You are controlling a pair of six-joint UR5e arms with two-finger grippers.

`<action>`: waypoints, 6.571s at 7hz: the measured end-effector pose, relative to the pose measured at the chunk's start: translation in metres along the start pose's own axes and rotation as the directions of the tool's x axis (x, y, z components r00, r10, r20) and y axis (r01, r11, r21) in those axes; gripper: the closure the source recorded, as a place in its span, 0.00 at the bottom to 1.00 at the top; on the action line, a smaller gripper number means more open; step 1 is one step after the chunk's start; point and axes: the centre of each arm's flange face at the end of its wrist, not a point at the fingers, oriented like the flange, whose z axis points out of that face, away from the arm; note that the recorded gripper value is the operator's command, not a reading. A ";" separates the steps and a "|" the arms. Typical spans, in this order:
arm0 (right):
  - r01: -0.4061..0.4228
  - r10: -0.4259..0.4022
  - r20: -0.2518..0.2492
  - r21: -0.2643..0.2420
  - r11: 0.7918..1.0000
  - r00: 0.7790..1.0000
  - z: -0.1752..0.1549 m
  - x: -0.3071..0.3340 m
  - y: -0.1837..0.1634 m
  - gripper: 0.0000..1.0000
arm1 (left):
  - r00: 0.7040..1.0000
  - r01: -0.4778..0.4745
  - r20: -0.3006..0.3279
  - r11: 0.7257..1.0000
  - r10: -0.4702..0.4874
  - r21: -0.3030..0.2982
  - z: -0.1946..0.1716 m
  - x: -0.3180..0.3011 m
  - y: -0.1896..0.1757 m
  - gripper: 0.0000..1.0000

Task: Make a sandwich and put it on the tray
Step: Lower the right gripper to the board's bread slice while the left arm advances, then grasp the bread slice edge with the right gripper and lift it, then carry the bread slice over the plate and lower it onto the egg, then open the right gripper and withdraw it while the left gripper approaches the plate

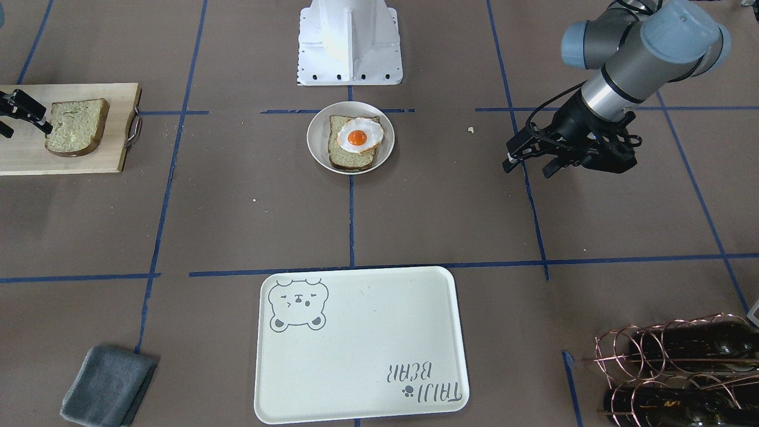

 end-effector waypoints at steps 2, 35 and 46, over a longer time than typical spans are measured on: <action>0.018 -0.018 -0.009 -0.030 0.999 1.000 0.008 -0.001 0.011 0.28 | 1.000 0.004 0.001 1.000 -0.004 0.000 0.003 0.002 0.001 0.00; -0.104 0.098 0.680 -0.032 0.994 0.726 0.030 -0.500 -0.017 1.00 | 1.000 0.028 0.011 1.000 -0.028 0.000 0.029 -0.016 -0.008 0.00; -0.137 0.122 0.595 -0.021 0.990 0.794 0.076 -0.509 0.008 0.00 | 0.999 0.047 -0.010 0.999 -0.047 0.004 0.027 -0.011 -0.007 0.00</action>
